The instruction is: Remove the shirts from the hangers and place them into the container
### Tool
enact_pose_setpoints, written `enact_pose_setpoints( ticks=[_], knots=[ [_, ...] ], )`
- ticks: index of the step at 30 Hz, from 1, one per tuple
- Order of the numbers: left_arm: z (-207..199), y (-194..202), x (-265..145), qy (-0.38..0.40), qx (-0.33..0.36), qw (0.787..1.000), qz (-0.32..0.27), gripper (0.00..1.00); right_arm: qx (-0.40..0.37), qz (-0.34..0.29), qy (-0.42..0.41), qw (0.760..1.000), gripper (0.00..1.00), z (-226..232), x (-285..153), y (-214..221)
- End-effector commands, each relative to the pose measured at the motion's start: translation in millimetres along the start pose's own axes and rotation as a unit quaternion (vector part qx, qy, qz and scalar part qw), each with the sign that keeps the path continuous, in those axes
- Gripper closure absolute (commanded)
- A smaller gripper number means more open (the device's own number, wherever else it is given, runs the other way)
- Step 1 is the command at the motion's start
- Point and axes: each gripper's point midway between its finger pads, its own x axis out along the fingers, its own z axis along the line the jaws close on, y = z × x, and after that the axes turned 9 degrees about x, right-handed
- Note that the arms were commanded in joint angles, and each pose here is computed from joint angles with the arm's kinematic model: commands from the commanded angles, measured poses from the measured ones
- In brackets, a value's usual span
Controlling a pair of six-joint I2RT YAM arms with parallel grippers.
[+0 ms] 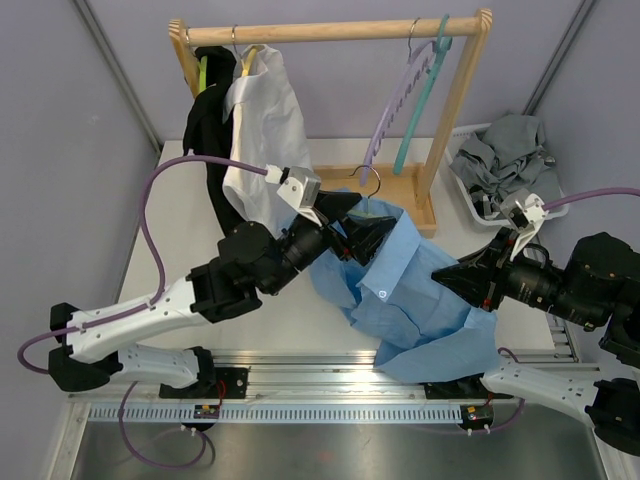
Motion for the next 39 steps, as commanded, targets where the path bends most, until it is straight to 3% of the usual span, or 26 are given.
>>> enact_pose_setpoints(
  ticks=[1,2,3,5,6,8,9,12,16,17,18,19,24,39],
  knots=[
    [12,-25,9,-0.045,0.004,0.998,-0.038,0.2,0.002,-0.041,-0.048,0.998,1.0,21,-4,-21],
    [14,-20,12,-0.052,0.007,0.998,-0.032,0.25,0.002,-0.038,-0.048,0.998,1.0,21,-3,-21],
    [15,-17,14,-0.056,0.012,0.998,-0.025,0.38,0.002,-0.039,-0.047,0.998,1.0,21,-3,-21],
    [15,-15,18,-0.061,0.016,0.998,-0.021,0.48,0.002,-0.04,-0.048,0.998,1.0,21,-4,-21],
    [16,-13,18,-0.063,0.019,0.998,-0.016,0.6,0.002,-0.043,-0.048,0.998,1.0,21,-5,-22],
    [17,-13,20,-0.067,0.019,0.997,-0.014,0.73,0.001,-0.046,-0.043,0.998,1.0,19,-6,-23],
    [17,-10,21,-0.07,0.02,0.997,-0.008,0.86,0.002,-0.047,-0.04,0.998,1.0,18,-7,-23],
    [19,-8,23,-0.079,0.024,0.997,0.001,1.0,0.0,-0.045,-0.024,0.999,1.0,12,-6,-22],
    [24,-17,24,-0.094,0.039,0.995,-0.002,1.0,0.001,-0.046,0.021,0.999,1.0,-3,-3,-24],
    [28,-21,24,-0.106,0.045,0.993,-0.006,1.0,-0.002,-0.041,0.036,0.999,0.93,-9,-2,-22],
    [31,-30,24,-0.114,0.058,0.992,-0.015,1.0,-0.004,-0.033,0.044,0.998,0.78,-11,2,-20],
    [34,-33,26,-0.123,0.068,0.99,-0.018,1.0,-0.006,-0.028,0.05,0.998,0.54,-14,4,-18],
    [43,-56,36,-0.147,0.11,0.983,-0.027,1.0,-0.009,-0.01,0.054,0.998,0.29,-18,6,-8],
    [63,-135,31,-0.194,0.165,0.964,-0.078,1.0,-0.008,-0.009,0.056,0.998,0.24,-27,-7,8]
  ],
)
